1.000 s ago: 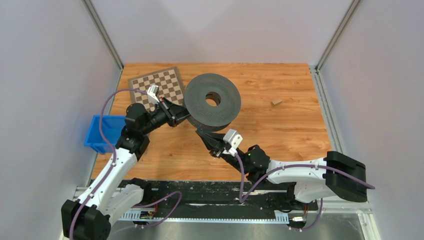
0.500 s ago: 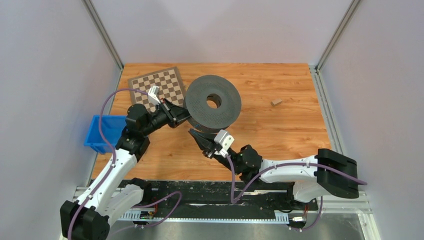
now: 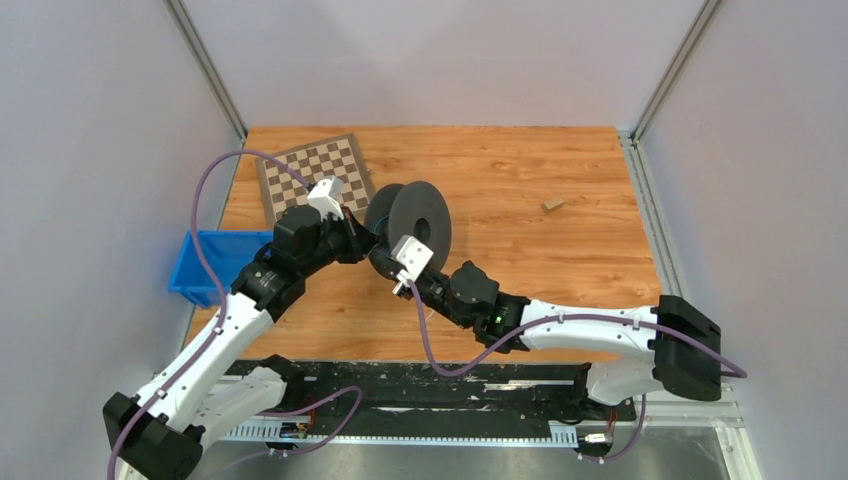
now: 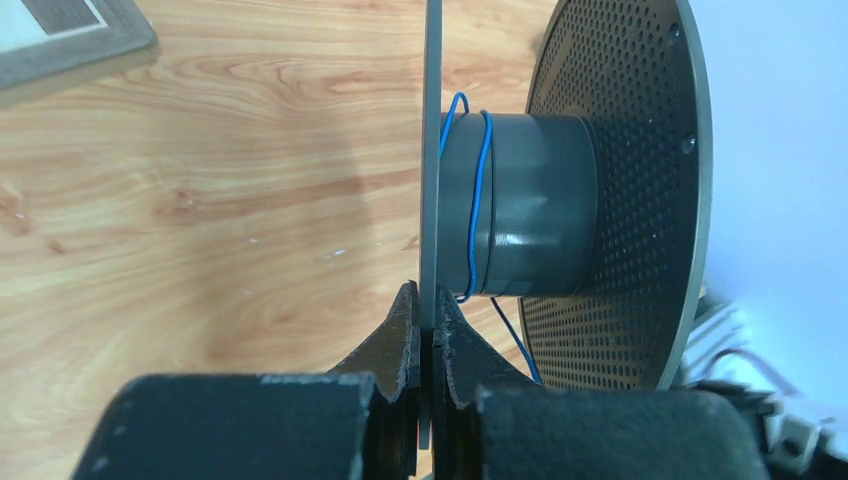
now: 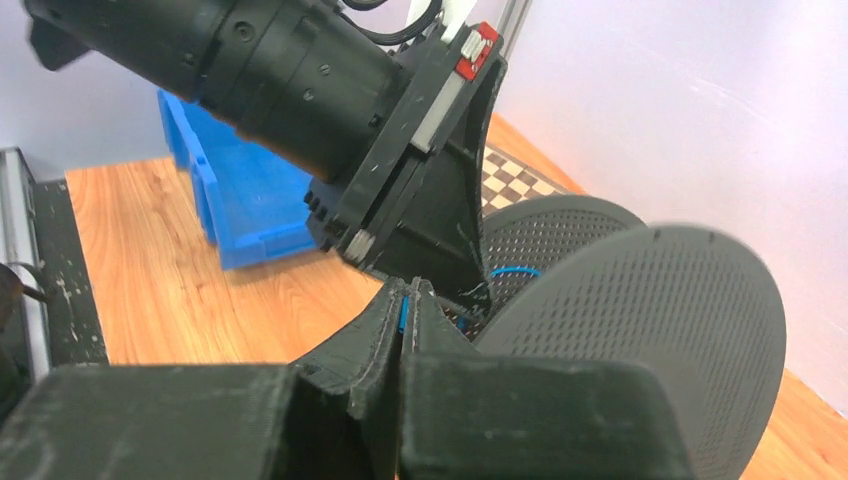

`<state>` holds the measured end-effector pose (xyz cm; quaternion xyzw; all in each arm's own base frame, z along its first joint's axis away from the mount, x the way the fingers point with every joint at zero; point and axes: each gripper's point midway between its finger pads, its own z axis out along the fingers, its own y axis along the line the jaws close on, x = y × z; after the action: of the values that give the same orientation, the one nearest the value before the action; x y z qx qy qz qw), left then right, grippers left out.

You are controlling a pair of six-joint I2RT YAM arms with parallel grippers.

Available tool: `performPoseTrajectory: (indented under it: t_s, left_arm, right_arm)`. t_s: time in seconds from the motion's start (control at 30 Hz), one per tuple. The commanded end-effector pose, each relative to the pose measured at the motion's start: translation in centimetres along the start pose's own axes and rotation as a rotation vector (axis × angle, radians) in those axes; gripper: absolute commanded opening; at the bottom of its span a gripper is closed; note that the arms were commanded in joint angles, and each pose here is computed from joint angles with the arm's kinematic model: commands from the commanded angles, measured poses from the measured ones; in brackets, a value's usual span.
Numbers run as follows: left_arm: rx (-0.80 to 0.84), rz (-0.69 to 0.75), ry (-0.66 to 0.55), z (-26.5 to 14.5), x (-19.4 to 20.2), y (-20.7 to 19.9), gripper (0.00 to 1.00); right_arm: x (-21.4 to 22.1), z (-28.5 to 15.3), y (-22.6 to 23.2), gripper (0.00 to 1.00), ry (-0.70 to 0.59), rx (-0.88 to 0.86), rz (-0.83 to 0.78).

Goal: Wrap the cables

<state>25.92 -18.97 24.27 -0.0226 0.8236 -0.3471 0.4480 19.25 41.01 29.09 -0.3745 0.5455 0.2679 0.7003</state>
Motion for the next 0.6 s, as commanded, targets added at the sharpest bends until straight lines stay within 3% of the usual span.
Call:
performPoseTrajectory:
  t_s: [0.0, 0.23, 0.57]
  left_arm:
    - [-0.037, 0.268, -0.078, 0.1, -1.6, 0.1, 0.00]
    - [0.032, 0.428, -0.138, -0.7, -1.3, -0.6, 0.00]
    - [0.198, 0.654, -0.135, -1.6, -0.2, -2.6, 0.00]
  right_arm:
    - [-2.1, 0.8, -0.5, 0.00, -0.006, -0.071, 0.025]
    - [-1.1, 1.6, -3.3, 0.00, 0.058, -0.070, 0.106]
    - [1.0, 1.1, -5.7, 0.00, 0.169, -0.130, 0.289]
